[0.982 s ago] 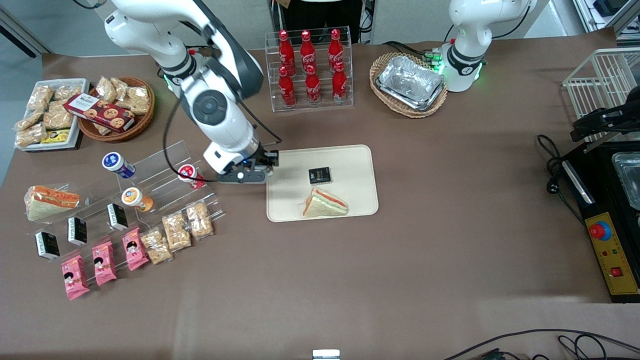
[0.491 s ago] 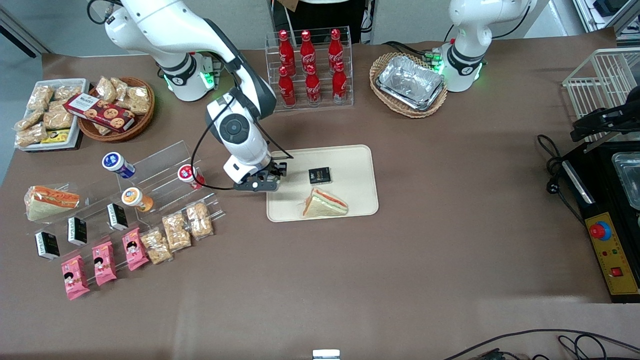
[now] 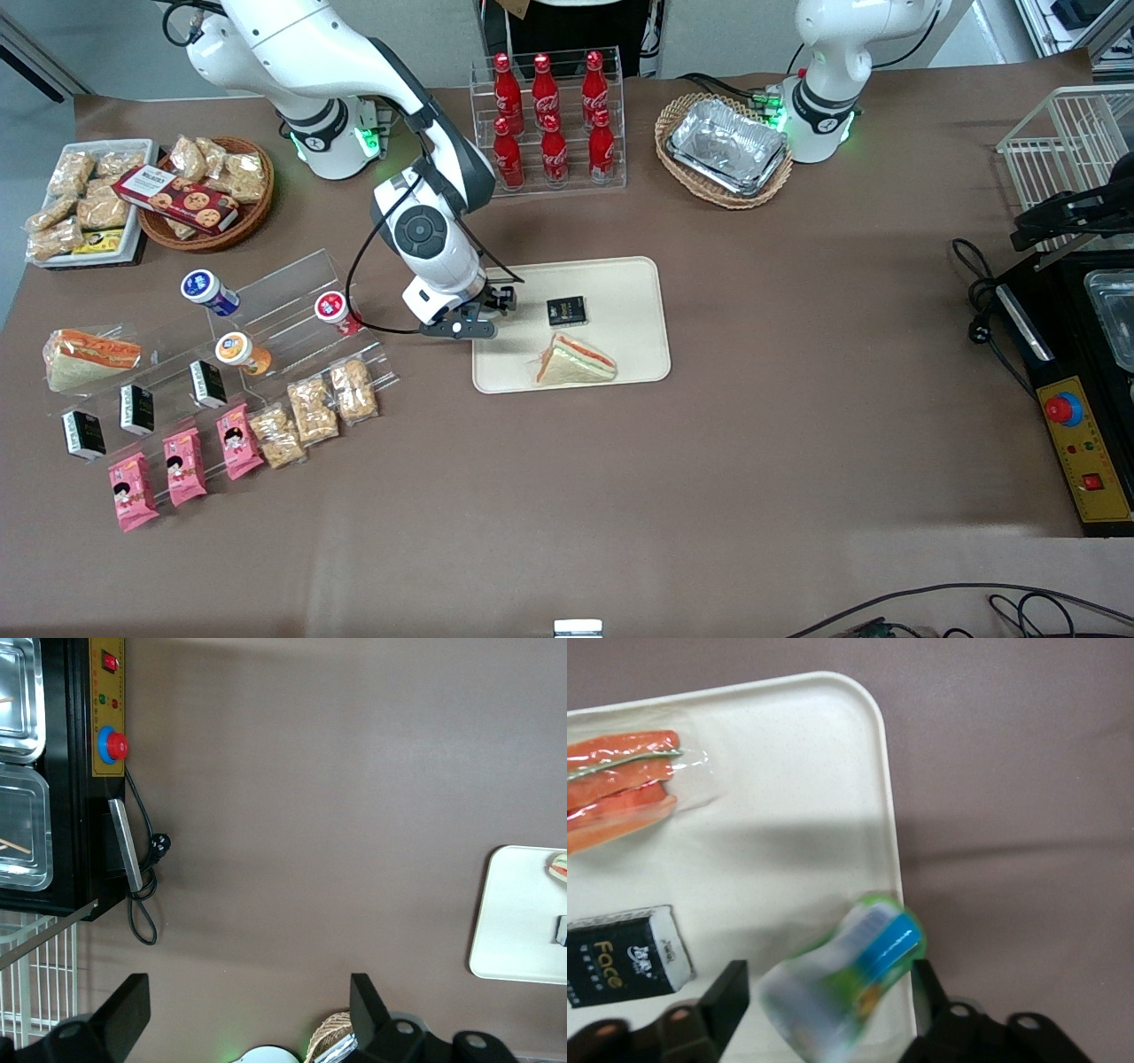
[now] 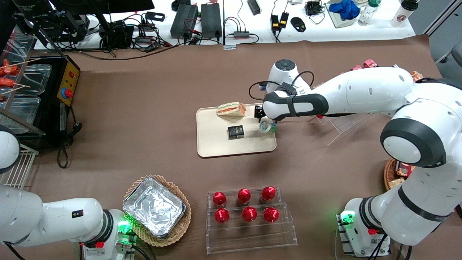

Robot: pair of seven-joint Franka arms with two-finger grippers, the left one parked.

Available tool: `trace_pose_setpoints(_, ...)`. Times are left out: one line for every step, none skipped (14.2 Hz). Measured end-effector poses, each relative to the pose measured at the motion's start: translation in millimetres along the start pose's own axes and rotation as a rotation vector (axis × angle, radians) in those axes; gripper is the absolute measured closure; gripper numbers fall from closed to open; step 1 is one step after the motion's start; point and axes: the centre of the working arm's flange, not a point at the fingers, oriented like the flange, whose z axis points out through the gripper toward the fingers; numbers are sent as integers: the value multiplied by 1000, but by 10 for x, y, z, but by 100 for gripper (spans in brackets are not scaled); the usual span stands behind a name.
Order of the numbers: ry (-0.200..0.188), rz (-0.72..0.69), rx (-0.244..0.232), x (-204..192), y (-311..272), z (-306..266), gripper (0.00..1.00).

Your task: Place green gum on tray

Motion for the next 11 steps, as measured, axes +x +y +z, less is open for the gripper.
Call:
trace_pose_setpoints(1,2,1,7,3,-5,7)
trace_pose_setpoints(4,4,3,25,9,-21,1)
trace_pose_setpoints(10,8,7,56,19,-57,1)
trace_pose_setpoints(18,6,13,96,40,-115,1)
trace_pose_setpoints(22,-5,18,158,91,-202,1)
trace_pose_setpoints(15,-21,18,248,191,-325,1)
trace_pose_setpoints(1,-37,17,364,342,-491,1)
trace_pose_setpoints(-17,-52,18,489,523,-702,1)
trace_pose_setpoints(-32,-57,22,607,707,-942,1)
trace_pose_setpoints(-41,-53,30,704,871,-1206,1)
trace_pose_setpoints(-43,-44,39,769,996,-1465,1)
